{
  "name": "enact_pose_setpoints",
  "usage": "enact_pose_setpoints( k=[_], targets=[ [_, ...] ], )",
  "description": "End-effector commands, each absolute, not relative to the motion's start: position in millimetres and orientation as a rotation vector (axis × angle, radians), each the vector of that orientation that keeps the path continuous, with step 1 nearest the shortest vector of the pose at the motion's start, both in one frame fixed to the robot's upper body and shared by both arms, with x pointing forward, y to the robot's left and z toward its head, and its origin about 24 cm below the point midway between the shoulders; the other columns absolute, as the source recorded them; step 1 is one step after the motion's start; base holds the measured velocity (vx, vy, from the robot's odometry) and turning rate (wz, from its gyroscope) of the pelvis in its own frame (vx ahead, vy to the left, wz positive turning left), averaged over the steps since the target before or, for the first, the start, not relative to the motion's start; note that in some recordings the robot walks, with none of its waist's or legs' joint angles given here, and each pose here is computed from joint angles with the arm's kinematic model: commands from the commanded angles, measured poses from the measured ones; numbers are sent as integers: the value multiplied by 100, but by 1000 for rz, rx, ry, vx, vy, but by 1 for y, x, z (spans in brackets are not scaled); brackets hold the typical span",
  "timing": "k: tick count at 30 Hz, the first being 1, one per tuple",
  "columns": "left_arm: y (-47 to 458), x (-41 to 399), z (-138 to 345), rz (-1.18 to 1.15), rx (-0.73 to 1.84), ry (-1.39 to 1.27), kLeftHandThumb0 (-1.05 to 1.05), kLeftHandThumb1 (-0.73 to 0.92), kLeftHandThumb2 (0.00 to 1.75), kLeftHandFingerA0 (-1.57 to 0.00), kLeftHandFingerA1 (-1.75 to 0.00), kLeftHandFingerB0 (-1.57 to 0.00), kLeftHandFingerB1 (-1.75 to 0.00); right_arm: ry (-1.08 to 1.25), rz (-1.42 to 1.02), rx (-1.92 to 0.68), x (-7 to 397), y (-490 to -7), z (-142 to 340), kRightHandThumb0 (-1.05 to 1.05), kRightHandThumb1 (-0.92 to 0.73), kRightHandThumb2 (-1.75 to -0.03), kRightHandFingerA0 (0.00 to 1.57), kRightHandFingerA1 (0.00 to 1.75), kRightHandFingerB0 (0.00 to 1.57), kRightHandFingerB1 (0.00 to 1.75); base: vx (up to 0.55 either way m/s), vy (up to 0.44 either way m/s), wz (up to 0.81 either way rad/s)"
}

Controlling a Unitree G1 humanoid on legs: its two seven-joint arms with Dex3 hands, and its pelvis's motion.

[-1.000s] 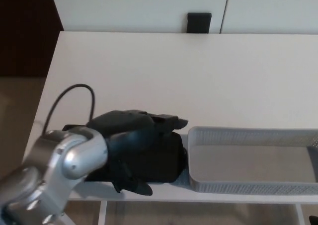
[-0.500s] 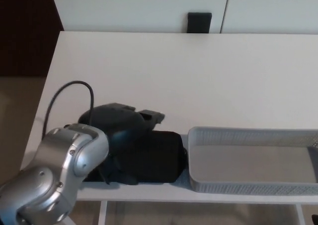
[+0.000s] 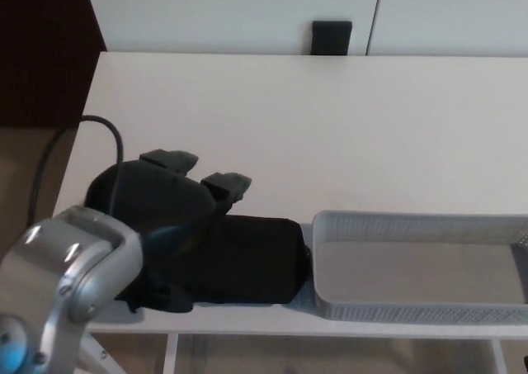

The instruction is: The robot walk towards a table in front and pick up a black pencil case on the left hand side and put the pencil case into a small container on the right hand side

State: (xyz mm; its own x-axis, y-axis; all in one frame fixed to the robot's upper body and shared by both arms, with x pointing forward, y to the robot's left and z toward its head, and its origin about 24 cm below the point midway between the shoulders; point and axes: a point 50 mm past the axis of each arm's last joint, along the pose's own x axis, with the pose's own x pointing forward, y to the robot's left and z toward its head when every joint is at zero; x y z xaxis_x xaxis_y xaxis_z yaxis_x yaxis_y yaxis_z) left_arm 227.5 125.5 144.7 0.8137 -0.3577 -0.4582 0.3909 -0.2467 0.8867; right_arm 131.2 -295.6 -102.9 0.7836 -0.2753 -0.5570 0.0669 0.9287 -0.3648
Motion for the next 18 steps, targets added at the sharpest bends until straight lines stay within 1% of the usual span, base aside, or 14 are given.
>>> enact_pose_setpoints(
  k=[1,5,7,11,13,18],
  targets=[
    [137,223,145,-720,1723,156,-77,44,84,0,0,0,0,665,-219,-332,129,-305,-100,-32,-63,-60,53,43,39,35,0,0,0],
    [142,229,141,-725,1691,210,-74,43,81,0,-3,0,-1,665,-216,-327,129,-305,-101,-33,-63,-60,51,42,39,35,0,0,0],
    [144,234,137,-702,1657,223,-67,41,77,0,-6,-1,-5,665,-219,-327,129,-306,-100,-33,-63,-60,52,43,39,34,0,0,0],
    [149,243,132,-667,1625,244,-64,41,74,0,-3,-4,-5,666,-221,-324,129,-305,-101,-33,-63,-60,51,42,38,35,0,0,0],
    [153,250,128,-645,1622,269,-64,40,74,0,-5,0,-3,665,-219,-327,129,-305,-100,-33,-63,-60,51,42,38,34,0,0,0],
    [156,261,124,-607,1625,290,-66,41,77,0,-4,0,0,664,-220,-322,130,-306,-99,-32,-64,-60,52,42,39,35,0,0,0]
  ],
)
